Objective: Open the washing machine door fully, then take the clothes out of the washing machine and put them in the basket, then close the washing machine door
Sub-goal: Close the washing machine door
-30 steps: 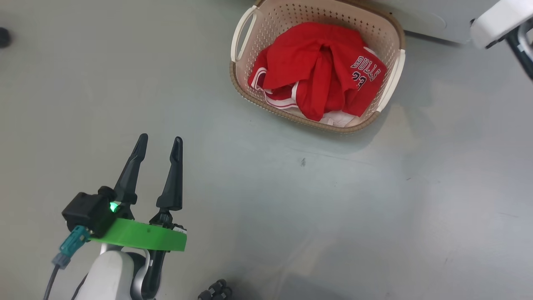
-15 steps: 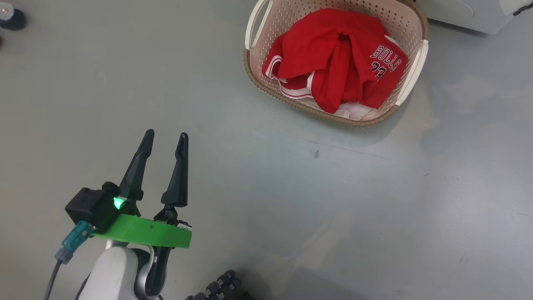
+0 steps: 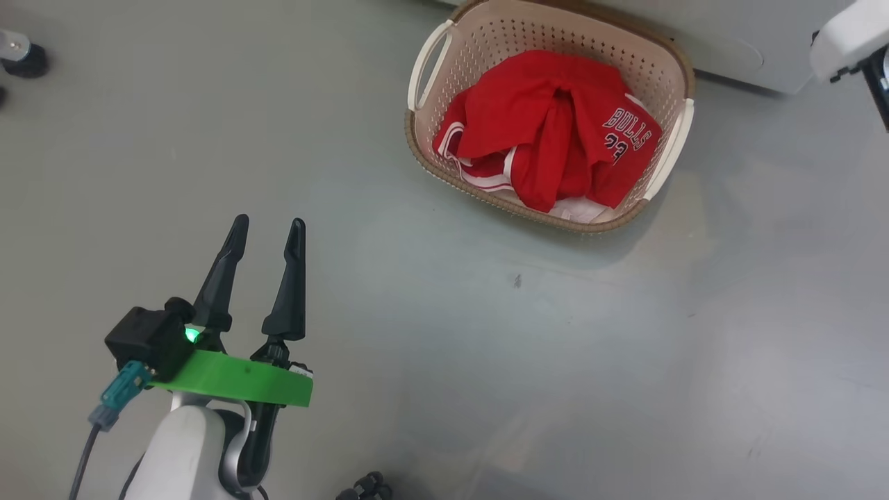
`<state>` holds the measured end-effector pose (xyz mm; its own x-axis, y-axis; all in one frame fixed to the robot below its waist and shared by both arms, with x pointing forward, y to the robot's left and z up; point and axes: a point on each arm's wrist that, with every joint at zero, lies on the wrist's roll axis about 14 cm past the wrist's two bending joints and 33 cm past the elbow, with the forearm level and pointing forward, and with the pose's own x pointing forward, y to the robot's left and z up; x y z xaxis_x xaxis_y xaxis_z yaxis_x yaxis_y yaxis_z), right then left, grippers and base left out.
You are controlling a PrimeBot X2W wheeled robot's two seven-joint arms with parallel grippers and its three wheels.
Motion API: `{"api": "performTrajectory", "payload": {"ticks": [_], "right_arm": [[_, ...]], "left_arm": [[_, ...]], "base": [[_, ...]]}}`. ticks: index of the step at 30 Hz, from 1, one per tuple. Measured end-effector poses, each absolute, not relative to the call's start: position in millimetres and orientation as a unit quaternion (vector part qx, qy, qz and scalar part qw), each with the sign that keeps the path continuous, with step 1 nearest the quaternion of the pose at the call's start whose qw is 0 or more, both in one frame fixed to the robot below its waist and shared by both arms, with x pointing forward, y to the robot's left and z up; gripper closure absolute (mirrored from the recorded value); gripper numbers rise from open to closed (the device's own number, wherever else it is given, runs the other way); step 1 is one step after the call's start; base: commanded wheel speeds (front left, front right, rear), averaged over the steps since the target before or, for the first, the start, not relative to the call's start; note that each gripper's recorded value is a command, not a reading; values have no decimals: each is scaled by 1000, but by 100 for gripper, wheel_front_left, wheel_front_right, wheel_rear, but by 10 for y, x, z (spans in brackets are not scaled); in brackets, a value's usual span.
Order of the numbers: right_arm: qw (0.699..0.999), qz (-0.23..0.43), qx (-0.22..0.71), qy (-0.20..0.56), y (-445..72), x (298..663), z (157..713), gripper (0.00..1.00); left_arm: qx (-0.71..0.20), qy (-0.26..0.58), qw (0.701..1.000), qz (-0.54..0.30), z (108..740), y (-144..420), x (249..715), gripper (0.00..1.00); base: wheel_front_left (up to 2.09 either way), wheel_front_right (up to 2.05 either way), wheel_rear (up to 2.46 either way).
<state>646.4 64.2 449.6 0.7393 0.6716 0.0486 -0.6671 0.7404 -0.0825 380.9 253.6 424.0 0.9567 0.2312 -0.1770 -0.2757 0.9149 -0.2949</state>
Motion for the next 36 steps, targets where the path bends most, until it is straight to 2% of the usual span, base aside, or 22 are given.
{"api": "performTrajectory", "payload": {"ticks": [10,19,29,36], "right_arm": [[933,361,8,9,640,5906,4443,100],[942,333,19,43,387,5402,4435,100],[972,226,64,16,-268,5083,4818,100],[986,154,69,17,-794,4693,4843,100]], "left_arm": [[-152,26,980,125,4538,2583,3791,0],[-143,-2,984,107,4729,2519,3787,0],[-152,-5,984,87,4742,2387,3654,0],[-161,-9,985,53,4784,2166,3634,0]], "base": [[0,0,0],[0,0,0],[0,0,0],[0,0,0]]}}
